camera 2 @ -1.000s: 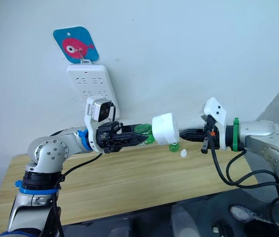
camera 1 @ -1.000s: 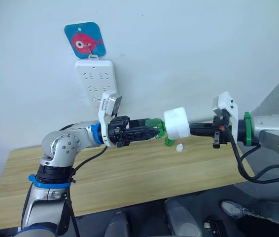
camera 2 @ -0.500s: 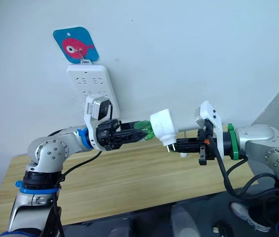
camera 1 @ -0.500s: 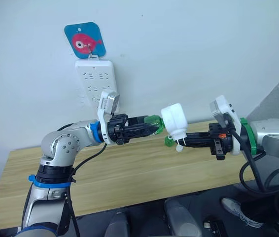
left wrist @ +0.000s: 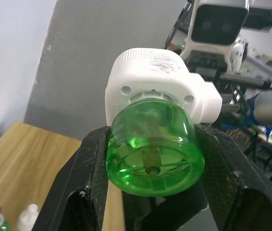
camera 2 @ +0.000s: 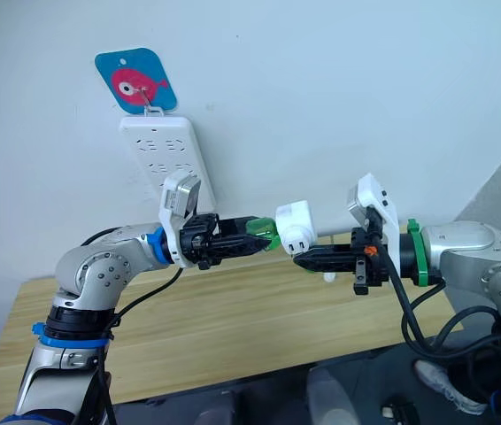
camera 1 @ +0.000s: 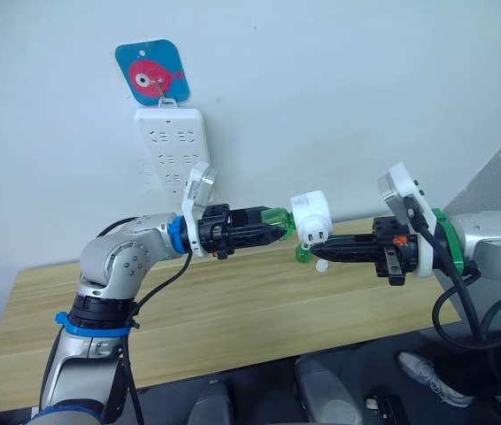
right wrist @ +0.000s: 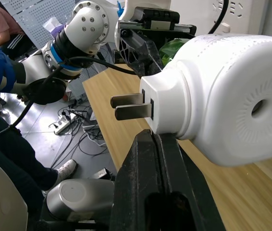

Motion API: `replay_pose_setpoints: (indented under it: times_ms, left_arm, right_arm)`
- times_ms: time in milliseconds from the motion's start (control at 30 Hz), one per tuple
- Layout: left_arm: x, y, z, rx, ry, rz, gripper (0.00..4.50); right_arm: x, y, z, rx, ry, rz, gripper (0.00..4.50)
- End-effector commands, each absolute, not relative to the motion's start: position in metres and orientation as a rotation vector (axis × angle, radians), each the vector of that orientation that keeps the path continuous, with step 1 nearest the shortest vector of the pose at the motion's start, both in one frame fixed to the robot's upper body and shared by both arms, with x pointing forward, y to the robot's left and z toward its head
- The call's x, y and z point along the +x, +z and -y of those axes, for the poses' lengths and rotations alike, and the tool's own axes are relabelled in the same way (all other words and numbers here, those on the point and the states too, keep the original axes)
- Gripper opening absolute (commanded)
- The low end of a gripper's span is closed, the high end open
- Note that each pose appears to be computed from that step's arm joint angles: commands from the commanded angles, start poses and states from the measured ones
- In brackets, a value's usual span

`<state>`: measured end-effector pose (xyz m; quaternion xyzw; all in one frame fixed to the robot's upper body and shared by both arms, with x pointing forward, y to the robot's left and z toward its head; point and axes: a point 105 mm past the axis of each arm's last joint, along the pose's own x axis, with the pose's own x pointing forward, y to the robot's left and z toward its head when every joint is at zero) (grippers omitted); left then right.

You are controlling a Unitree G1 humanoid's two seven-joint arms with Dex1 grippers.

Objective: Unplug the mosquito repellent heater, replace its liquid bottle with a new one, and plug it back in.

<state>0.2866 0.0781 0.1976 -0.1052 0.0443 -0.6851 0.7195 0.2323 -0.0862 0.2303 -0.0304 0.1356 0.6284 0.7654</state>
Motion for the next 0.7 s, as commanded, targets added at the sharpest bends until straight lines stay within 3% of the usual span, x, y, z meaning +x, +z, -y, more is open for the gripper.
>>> replay_pose_setpoints:
  times_ms: [33, 267, 700]
  left_arm:
    - [0.279, 0.196, -0.074, -0.112, -1.565, -0.065, 2.25]
    - [0.278, 0.192, -0.074, -0.063, -1.582, -0.064, 2.25]
    - [0.259, 0.197, -0.076, -0.072, -1.68, -0.081, 2.25]
  right_arm:
    - [0.23, 0.256, 0.082, -0.031, 1.38, -0.203, 0.0]
    - [0.232, 0.265, 0.079, 0.017, 1.365, -0.196, 0.0]
    - [0.251, 0.252, 0.08, -0.114, 1.28, -0.193, 0.0]
